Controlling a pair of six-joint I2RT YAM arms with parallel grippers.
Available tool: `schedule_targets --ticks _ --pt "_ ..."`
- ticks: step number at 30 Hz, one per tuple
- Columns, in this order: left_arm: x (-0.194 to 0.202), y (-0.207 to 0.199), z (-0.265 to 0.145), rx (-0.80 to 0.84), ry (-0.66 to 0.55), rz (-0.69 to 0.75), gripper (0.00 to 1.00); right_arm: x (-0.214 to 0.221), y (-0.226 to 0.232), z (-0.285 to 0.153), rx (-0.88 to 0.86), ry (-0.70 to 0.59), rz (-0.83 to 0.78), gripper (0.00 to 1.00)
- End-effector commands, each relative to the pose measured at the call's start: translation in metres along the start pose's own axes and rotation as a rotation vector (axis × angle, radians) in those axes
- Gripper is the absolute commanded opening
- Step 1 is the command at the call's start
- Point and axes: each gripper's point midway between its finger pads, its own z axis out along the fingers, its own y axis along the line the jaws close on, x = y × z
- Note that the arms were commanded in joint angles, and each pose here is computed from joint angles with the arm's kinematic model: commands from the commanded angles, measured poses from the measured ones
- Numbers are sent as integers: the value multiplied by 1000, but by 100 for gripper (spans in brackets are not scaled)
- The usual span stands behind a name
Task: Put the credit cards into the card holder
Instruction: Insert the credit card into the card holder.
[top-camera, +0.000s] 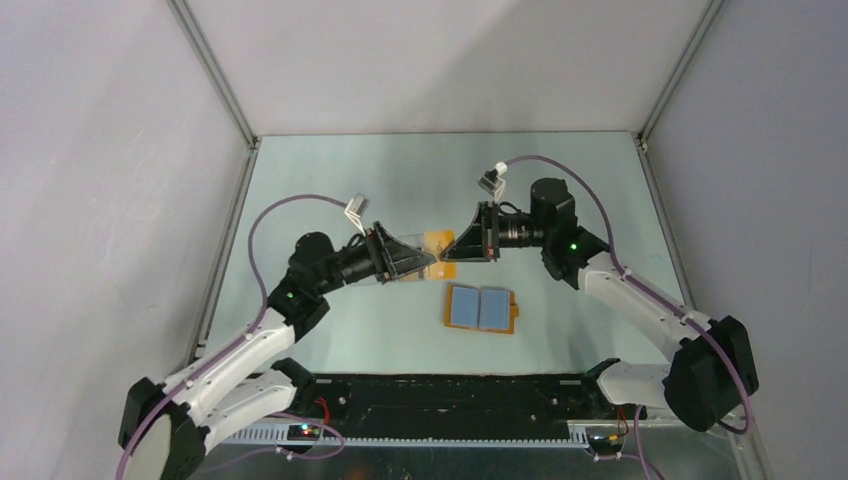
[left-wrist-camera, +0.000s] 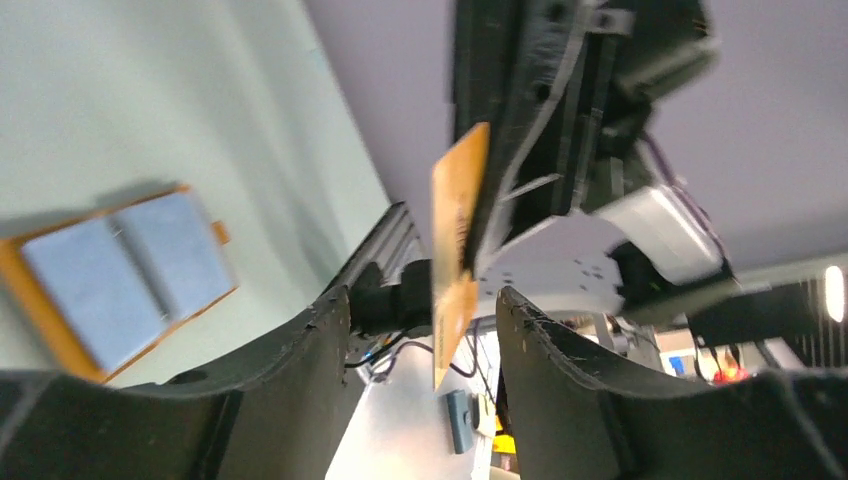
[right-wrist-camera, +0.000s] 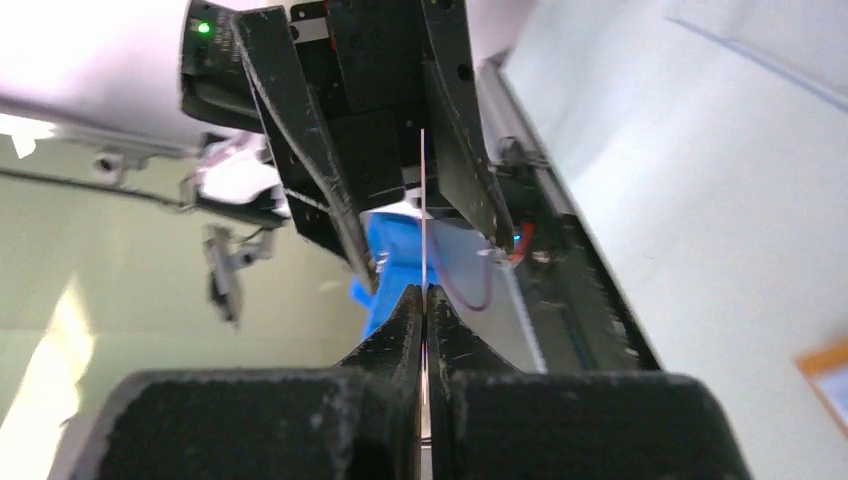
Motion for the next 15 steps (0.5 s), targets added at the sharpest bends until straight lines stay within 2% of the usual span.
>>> schedule_targets --ticks 1,4,8,15 --pt "13 64 6 -195 -8 -121 59 16 -73 -30 257 -55 20 0" --pt "30 111 7 -366 32 -157 51 36 -119 -47 341 -78 106 0" --pt "55 162 -1 -631 131 -153 45 52 -171 -68 455 -115 169 0" --pt "86 193 20 -759 264 -115 36 60 -223 -81 542 -146 214 0"
